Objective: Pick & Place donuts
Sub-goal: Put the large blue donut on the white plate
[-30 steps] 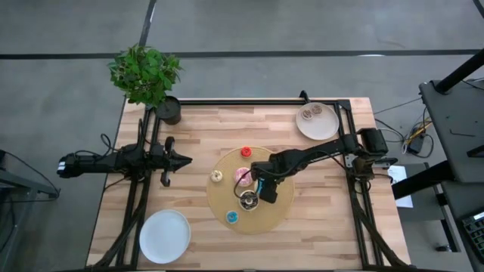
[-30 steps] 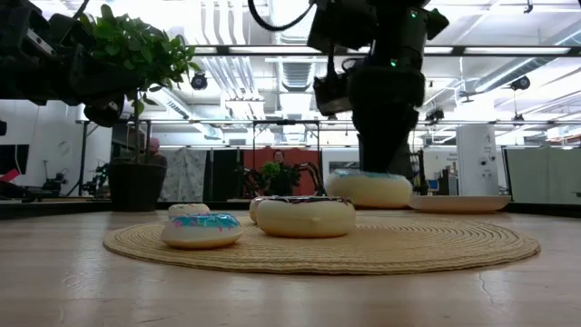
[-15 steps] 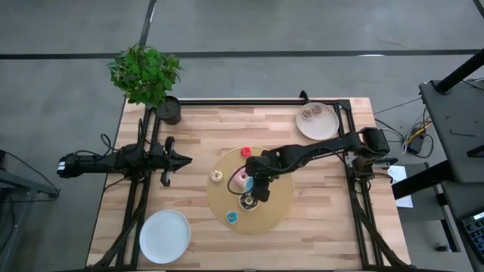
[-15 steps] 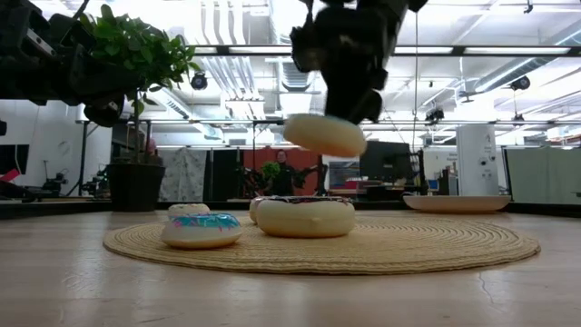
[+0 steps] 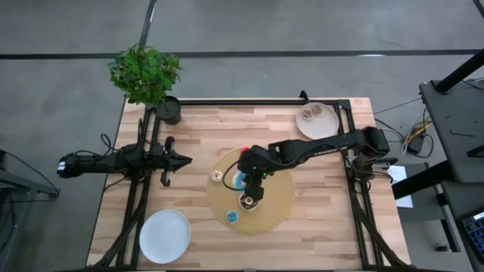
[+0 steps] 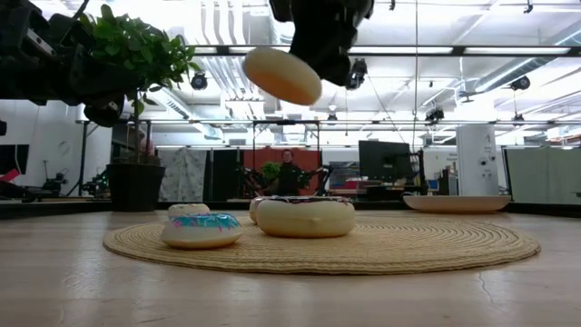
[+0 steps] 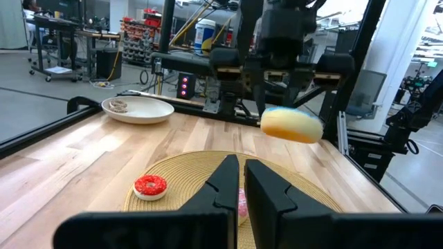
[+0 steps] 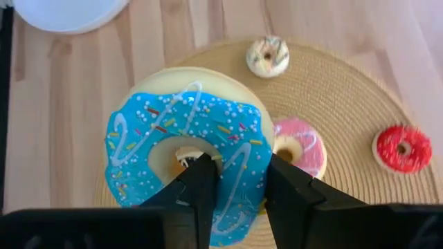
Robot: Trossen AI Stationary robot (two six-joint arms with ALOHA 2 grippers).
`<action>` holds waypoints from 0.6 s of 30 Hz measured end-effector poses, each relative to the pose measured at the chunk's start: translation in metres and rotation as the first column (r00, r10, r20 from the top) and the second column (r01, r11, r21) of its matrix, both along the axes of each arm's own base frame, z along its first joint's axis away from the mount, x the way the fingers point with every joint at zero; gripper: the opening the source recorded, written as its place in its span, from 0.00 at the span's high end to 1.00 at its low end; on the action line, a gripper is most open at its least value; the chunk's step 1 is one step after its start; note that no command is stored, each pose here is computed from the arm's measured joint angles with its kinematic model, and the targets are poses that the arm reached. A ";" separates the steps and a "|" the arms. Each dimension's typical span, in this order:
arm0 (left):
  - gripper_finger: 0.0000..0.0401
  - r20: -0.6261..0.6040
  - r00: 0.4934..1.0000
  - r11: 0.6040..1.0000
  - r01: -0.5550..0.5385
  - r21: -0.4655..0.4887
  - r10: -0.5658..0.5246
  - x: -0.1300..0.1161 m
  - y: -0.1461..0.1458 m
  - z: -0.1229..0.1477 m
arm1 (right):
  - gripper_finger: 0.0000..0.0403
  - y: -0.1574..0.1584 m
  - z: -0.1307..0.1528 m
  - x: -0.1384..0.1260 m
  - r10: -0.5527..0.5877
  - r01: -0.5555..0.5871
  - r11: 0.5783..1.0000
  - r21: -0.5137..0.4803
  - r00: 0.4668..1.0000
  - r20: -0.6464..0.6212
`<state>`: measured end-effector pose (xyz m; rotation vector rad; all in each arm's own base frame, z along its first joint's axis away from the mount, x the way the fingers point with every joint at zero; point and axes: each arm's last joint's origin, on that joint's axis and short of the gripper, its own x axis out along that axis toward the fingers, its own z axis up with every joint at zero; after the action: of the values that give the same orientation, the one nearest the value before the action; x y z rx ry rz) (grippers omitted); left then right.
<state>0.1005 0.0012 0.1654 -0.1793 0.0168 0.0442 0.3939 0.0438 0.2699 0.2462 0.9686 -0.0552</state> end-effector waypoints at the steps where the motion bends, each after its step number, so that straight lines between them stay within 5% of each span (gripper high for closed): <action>1: 1.00 0.000 1.000 1.000 0.000 0.000 0.000 0.000 0.000 0.000 | 0.76 -0.001 0.003 0.001 0.009 -0.008 1.000 -0.007 1.000 0.010; 18: 1.00 0.000 1.000 1.000 0.000 0.000 0.000 0.000 0.000 0.000 | 0.75 -0.005 0.051 0.010 0.170 -0.148 0.979 -0.139 0.971 0.167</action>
<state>0.1005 0.0013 0.1654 -0.1791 0.0168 0.0444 0.4041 0.0386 0.3209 0.0548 0.8004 0.0524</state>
